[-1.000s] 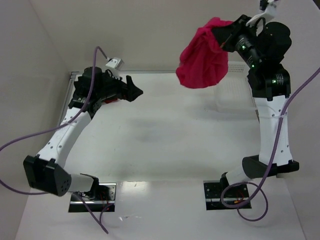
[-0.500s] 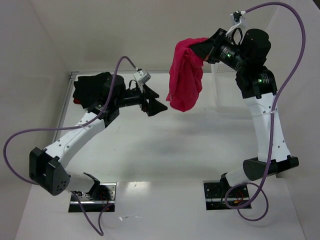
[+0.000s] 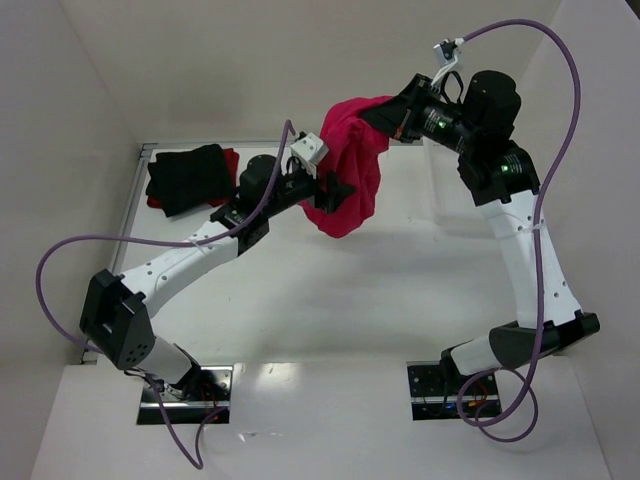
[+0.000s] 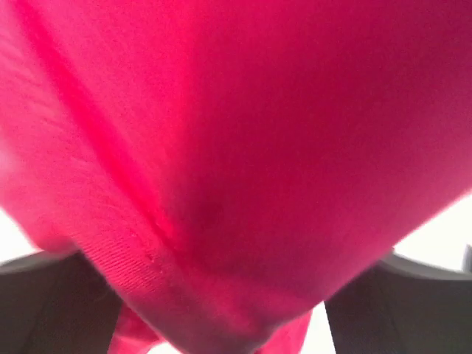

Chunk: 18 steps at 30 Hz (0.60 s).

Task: Fold and stack the t-shirts
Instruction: Move the tshirt to the center of the board

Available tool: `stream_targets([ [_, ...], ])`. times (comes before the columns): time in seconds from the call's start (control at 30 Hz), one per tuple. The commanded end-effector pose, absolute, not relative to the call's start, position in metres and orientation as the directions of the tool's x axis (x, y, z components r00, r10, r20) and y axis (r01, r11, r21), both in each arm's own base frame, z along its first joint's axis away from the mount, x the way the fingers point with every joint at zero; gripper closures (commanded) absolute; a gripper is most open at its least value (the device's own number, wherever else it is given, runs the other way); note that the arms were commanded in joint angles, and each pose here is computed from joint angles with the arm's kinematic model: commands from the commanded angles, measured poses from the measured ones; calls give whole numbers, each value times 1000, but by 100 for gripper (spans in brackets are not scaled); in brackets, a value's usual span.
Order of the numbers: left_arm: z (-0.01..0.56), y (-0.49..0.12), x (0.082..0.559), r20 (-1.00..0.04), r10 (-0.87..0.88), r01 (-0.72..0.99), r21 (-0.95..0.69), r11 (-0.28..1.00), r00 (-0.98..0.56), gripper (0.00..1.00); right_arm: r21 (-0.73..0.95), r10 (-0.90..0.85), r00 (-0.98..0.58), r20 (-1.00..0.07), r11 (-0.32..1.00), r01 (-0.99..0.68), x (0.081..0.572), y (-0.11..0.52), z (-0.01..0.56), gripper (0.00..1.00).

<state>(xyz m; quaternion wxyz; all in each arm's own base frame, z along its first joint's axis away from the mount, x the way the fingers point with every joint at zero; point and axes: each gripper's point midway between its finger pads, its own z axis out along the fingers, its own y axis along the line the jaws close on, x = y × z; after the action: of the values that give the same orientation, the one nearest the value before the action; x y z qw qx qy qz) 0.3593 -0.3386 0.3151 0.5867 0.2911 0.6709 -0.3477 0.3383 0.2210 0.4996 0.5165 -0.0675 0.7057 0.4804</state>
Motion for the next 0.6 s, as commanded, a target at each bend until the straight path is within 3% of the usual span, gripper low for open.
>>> stream_targets([
  [0.0,397,-318,384,-984,-132,703,-8,711,123,47,555,428,-364,-827,520,-649,314,213,528,94],
  [0.07,398,-318,380,-985,-135,710,-16,704,111,78,557,438,-352,-827,552,-621,320,208,522,92],
  [0.13,412,-314,371,-977,-192,717,-67,694,95,100,555,454,-326,-829,597,-579,328,200,516,89],
  [0.3,443,-299,352,-967,-221,716,-66,695,125,100,559,463,-315,-828,639,-528,346,195,494,85],
  [0.33,443,-298,351,-976,-197,713,-73,697,93,100,559,463,-315,-828,639,-528,348,196,490,74],
  [0.43,509,-277,341,-968,-194,672,-39,740,157,100,557,480,-283,-830,691,-461,364,186,466,59],
  [0.57,576,-247,329,-949,-233,607,-59,793,211,100,525,458,-261,-849,781,-337,392,169,429,9],
])
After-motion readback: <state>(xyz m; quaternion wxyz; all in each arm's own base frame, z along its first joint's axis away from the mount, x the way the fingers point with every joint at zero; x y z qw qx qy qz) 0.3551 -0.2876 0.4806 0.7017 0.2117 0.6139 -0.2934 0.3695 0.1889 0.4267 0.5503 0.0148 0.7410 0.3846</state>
